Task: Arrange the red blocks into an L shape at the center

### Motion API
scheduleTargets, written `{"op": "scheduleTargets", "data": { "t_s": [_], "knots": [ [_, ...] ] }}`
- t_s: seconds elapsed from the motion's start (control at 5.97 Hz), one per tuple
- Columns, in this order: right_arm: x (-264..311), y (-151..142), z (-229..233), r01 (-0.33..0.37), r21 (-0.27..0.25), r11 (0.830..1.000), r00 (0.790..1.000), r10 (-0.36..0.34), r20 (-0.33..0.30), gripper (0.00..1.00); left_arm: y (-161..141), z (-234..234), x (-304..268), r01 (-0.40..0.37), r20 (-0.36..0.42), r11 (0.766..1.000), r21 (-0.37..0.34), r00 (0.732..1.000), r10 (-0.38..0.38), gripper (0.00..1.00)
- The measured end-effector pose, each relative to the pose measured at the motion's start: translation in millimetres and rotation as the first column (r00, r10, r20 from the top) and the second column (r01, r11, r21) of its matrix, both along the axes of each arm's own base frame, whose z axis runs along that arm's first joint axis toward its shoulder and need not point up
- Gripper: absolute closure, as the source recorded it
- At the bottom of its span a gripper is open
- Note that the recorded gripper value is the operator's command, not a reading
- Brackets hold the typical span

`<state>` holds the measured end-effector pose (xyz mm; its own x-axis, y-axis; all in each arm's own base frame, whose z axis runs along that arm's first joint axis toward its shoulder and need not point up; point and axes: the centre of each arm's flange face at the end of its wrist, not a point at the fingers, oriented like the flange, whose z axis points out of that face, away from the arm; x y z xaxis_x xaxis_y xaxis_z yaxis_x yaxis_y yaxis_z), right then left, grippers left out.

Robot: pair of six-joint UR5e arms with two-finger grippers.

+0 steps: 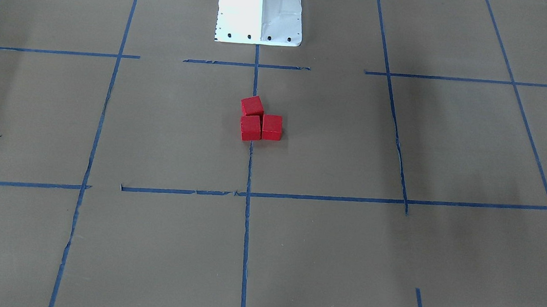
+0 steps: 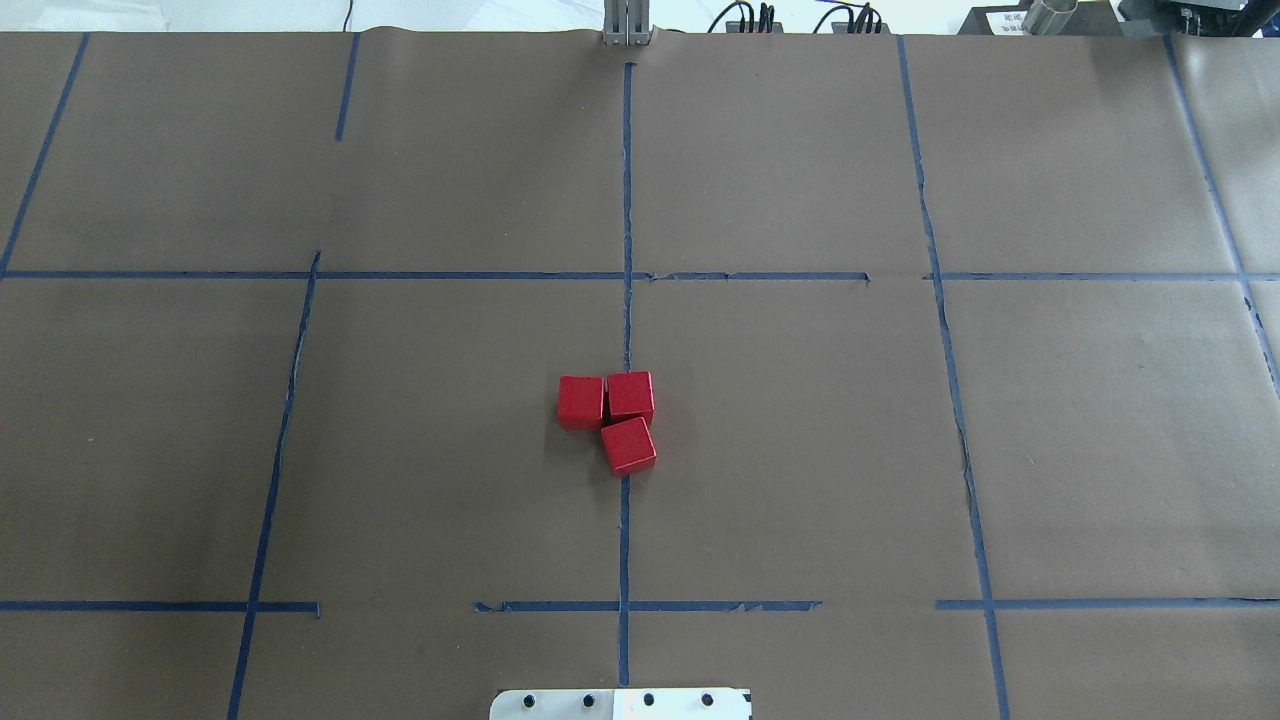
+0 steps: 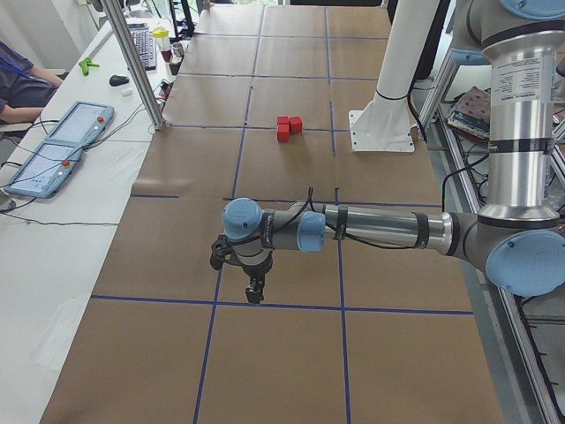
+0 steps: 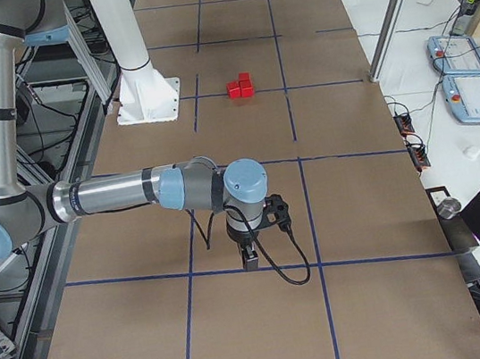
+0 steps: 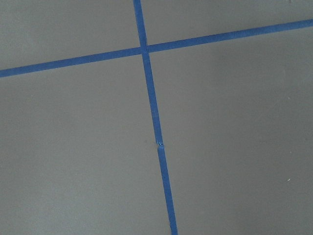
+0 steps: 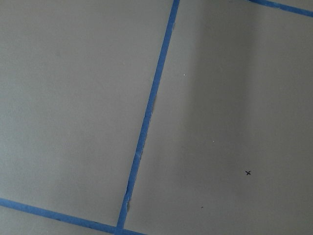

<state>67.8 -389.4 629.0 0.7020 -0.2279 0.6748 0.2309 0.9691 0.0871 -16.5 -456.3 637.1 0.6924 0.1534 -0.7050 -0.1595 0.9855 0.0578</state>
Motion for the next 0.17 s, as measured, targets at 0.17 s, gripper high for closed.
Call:
{"op": "scheduleTargets", "data": {
  "t_s": [0.17],
  "knots": [
    [-0.1,0.4,0.7,0.0,-0.002,1.0,1.0,0.0,0.001,0.0,1.6,0.0,-0.1,0.0,0.0,1.0,0.0,1.0,0.0,0.0]
  ]
}}
